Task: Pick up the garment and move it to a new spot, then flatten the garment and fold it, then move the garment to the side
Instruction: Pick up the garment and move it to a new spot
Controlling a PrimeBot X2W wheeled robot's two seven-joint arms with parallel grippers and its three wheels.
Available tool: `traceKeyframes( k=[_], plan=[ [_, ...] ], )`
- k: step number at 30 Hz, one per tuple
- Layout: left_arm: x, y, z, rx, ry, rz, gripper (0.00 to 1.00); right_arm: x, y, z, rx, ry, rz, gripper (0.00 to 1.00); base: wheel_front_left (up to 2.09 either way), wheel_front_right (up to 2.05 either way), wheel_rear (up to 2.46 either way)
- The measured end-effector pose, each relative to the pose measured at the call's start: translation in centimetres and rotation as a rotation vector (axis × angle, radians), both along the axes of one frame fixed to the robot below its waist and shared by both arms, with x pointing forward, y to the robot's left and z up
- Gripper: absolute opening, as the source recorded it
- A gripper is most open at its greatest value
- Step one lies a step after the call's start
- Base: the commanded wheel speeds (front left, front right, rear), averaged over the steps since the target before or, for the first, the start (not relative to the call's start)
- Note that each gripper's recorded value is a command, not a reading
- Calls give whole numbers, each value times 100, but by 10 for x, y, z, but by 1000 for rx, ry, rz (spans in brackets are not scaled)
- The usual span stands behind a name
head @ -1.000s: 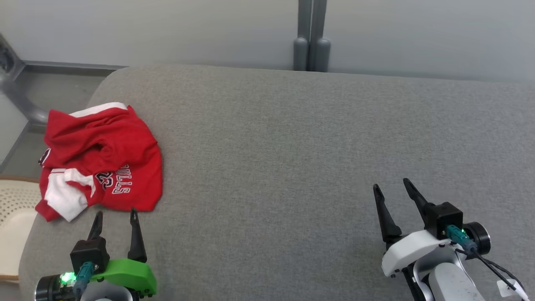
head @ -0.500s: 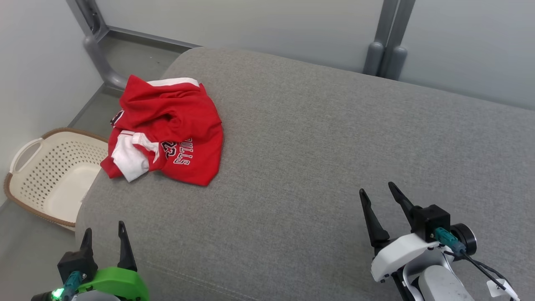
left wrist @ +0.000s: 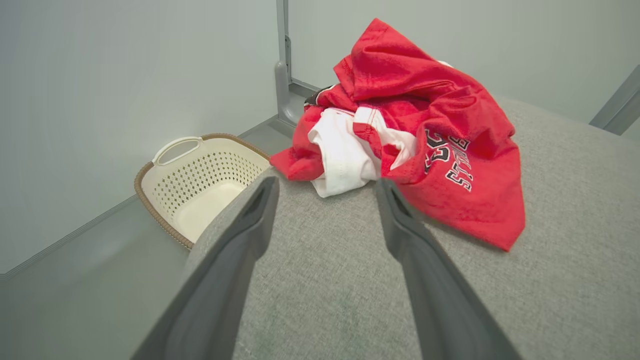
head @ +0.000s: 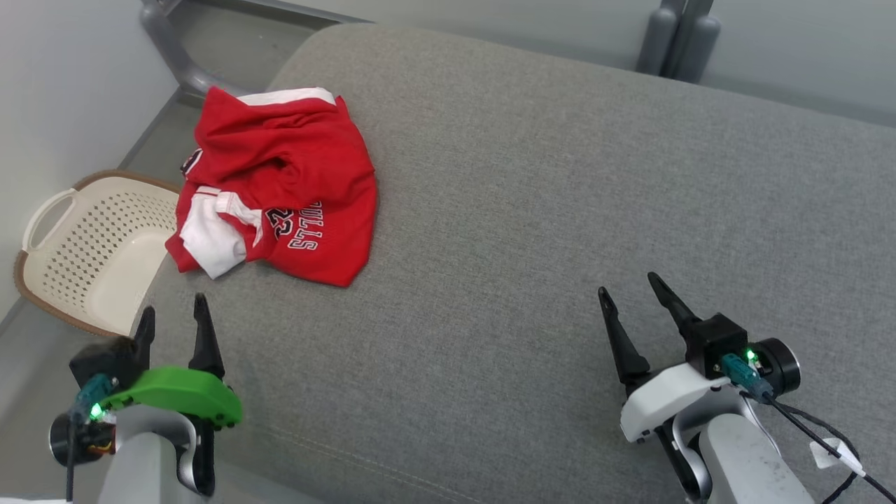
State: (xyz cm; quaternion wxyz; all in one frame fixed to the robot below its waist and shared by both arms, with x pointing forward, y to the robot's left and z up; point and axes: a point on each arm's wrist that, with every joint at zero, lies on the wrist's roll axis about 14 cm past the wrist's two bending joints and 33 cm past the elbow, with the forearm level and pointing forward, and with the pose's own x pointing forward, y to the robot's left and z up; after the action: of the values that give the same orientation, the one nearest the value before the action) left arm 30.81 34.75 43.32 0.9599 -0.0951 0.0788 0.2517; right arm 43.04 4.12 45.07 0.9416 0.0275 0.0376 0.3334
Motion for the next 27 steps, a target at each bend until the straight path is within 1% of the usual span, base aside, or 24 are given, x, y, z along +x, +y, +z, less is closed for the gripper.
traceKeyframes(
  k=[5, 10, 12, 16, 21, 27],
  plan=[
    [40, 7, 5, 23, 6, -43, 100, 17, -12, -8, -12, -10, -25, 100, 0, 0, 0],
    [90, -7, 7, 35, 9, -141, 100, 29, -26, -21, -20, 4, -55, 100, 0, 0, 0],
    [105, -14, 2, 25, 19, -179, 100, 32, -32, -27, -25, 12, -67, 100, 0, 0, 0],
    [133, -25, -2, 43, 42, -255, 100, 36, -43, -37, -36, 28, -90, 100, 0, 0, 0],
    [151, -38, -29, 41, 132, -320, 100, 41, -56, -50, -51, 48, -116, 100, 0, 0, 0],
    [161, -31, -56, 38, 223, -283, 99, 48, -68, -57, -56, 61, -153, 100, 0, 0, 0]
  ],
)
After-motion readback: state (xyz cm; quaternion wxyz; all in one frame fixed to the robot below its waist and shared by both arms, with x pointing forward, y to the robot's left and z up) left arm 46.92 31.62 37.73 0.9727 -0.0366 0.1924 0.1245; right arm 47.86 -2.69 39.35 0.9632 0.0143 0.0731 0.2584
